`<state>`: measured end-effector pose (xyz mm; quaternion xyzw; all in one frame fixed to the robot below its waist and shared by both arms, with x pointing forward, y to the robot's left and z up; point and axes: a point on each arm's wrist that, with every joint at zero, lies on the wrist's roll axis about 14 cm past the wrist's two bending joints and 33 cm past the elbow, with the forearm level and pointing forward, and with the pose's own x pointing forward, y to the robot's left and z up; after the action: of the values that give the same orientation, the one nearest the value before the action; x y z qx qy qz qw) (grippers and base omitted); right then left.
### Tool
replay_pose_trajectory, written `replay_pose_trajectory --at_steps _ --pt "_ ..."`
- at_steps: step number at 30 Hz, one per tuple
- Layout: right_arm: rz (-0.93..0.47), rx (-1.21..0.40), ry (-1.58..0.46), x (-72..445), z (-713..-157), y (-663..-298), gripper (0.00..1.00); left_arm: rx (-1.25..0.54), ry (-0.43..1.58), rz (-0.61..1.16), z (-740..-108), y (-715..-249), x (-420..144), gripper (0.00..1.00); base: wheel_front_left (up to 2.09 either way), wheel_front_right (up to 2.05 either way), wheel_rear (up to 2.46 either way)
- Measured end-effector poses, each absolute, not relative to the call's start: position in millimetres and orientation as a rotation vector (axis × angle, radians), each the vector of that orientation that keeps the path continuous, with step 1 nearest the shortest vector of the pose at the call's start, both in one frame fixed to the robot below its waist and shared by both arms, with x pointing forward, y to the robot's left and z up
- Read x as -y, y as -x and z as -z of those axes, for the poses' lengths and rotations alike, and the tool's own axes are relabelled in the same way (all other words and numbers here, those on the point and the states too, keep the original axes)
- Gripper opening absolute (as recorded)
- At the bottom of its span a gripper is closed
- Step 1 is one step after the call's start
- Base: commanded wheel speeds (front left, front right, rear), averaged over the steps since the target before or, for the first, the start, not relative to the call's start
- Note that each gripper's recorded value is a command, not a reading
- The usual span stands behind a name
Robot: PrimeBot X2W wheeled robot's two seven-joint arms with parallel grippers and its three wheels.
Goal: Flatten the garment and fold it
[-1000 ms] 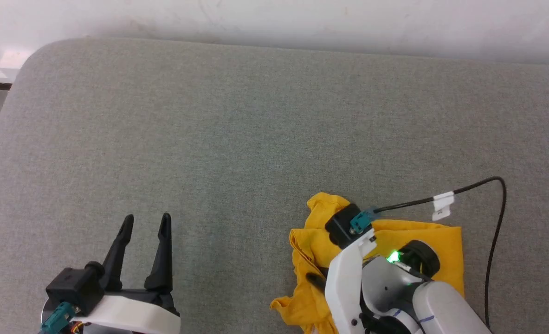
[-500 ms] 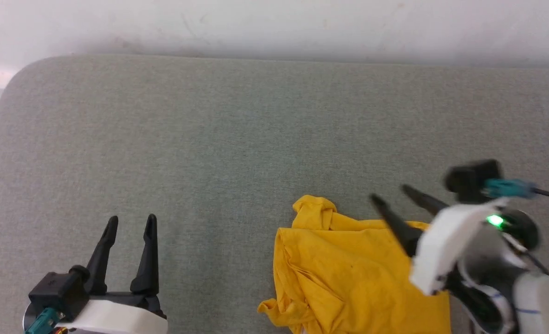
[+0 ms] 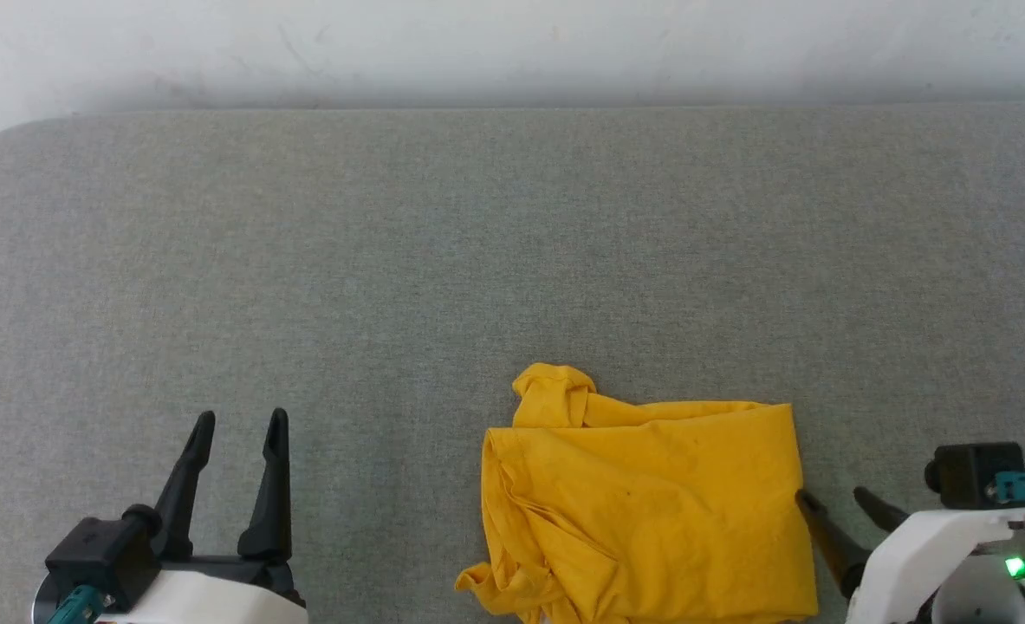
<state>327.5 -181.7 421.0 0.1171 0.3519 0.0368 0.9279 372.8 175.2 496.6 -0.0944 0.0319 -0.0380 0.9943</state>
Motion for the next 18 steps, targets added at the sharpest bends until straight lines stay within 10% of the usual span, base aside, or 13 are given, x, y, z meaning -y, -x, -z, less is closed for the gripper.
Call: replay_pose_trajectory --at_steps 12,13,14,18 --pt "-0.146 -0.825 -0.281 152.3 -379.7 -321.4 1.00 -0.060 0.164 0.051 -504.0 -365.6 -187.4 1.00 0.00 0.00 0.00" --pt "-0.153 -0.827 -0.287 150.1 -379.0 -322.6 0.37 -0.060 0.163 0.049 -504.3 -364.9 -188.0 1.00 0.00 0.00 0.00" --pt "-0.158 -0.827 -0.289 148.6 -378.5 -324.0 0.00 -0.062 0.163 0.047 -504.2 -364.2 -188.6 1.00 0.00 0.00 0.00" --pt "-0.162 -0.809 -0.308 146.3 -378.4 -330.8 0.00 -0.066 0.164 0.046 -503.5 -362.7 -188.6 1.00 0.00 0.00 0.00"
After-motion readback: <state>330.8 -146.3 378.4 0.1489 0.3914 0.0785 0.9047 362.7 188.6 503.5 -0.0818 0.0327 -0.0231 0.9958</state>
